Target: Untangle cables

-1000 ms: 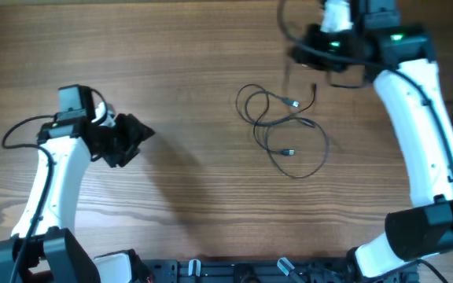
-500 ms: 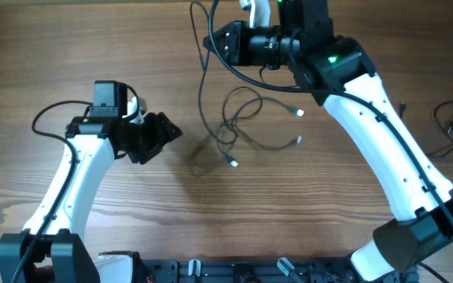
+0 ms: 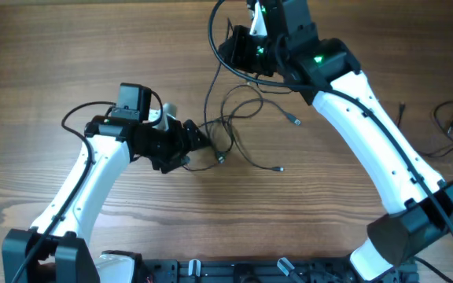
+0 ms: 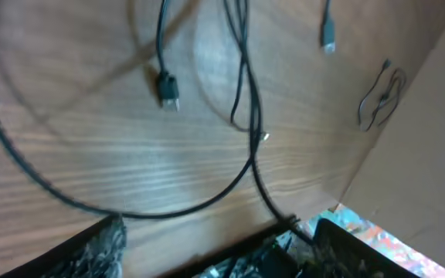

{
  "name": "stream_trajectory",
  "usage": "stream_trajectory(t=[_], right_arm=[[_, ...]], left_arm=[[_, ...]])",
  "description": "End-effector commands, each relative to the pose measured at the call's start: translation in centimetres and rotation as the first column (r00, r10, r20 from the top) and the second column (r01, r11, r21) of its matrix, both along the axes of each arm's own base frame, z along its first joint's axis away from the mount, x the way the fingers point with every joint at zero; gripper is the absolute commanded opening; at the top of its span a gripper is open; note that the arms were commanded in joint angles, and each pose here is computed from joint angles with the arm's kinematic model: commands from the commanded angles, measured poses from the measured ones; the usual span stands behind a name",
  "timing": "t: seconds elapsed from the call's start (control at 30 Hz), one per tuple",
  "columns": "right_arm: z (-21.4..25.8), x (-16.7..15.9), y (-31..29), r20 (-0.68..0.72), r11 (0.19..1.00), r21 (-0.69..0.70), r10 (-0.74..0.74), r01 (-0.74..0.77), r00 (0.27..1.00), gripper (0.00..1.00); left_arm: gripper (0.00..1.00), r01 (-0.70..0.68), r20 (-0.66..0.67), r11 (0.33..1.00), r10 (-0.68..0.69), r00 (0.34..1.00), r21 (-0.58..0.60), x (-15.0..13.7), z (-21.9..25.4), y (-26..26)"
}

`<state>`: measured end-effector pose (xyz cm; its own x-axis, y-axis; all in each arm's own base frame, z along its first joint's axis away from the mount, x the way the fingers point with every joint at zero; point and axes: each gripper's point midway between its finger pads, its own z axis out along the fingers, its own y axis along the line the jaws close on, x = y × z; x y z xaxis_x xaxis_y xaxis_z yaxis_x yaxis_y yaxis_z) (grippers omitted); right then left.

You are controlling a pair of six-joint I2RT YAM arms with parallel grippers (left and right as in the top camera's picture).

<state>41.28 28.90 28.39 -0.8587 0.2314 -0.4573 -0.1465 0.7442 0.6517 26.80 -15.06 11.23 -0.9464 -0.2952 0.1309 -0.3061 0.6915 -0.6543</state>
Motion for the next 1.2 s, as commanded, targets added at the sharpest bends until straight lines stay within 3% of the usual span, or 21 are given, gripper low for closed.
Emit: stream_trajectory(t=[0.0,0.17,0.43,0.77,0.93,1.1,1.17], right_arm=[[-1.1,0.7,-0.2,-0.011,0.999,-0.024,-0.032,0.032,0.999,0.04],[-1.1,0.7,-0.2,-0.012,0.999,-0.024,-0.032,0.032,0.999,0.04],[-1.2,0.7,-0.2,-0.015,0.999,-0.026,-0.031,0.031,0.999,0.04],[-1.2,0.6,-0.1,-0.016,0.999,-0.024,-0.028,0.028,0.999,0.04],[-1.1,0.6,-0.1,-0.018,0.999,-0.022,-0.026,0.026,1.0,0.04],[-1.3,0.5,-0.1,-0.028,0.999,-0.021,-0.031,0.03,0.999,0.04],[-1.4,0.4,-0.2,-0.037,0.999,-0.023,-0.033,0.033,0.999,0.04]], left_arm=[[0.83,-0.056,-0.131,0.998,0.054,0.99,-0.011,-1.5,-0.1,-0.4],[0.91,-0.092,-0.173,0.996,0.09,0.981,-0.005,-1.8,-0.2,-0.3],[0.91,-0.195,-0.247,0.98,0.201,0.948,0.047,-2.3,-2.6,0.4],[0.83,-0.328,-0.276,0.944,0.324,0.905,0.033,-2.2,-6.3,0.2],[0.78,-0.371,-0.271,0.921,0.39,0.88,0.12,-2.5,-8.2,0.9],[0.72,-0.376,-0.164,0.91,0.404,0.9,0.178,-1.0,-9.4,0.9],[0.65,-0.38,-0.124,0.902,0.409,0.904,0.203,-0.5,-9.7,1.1]])
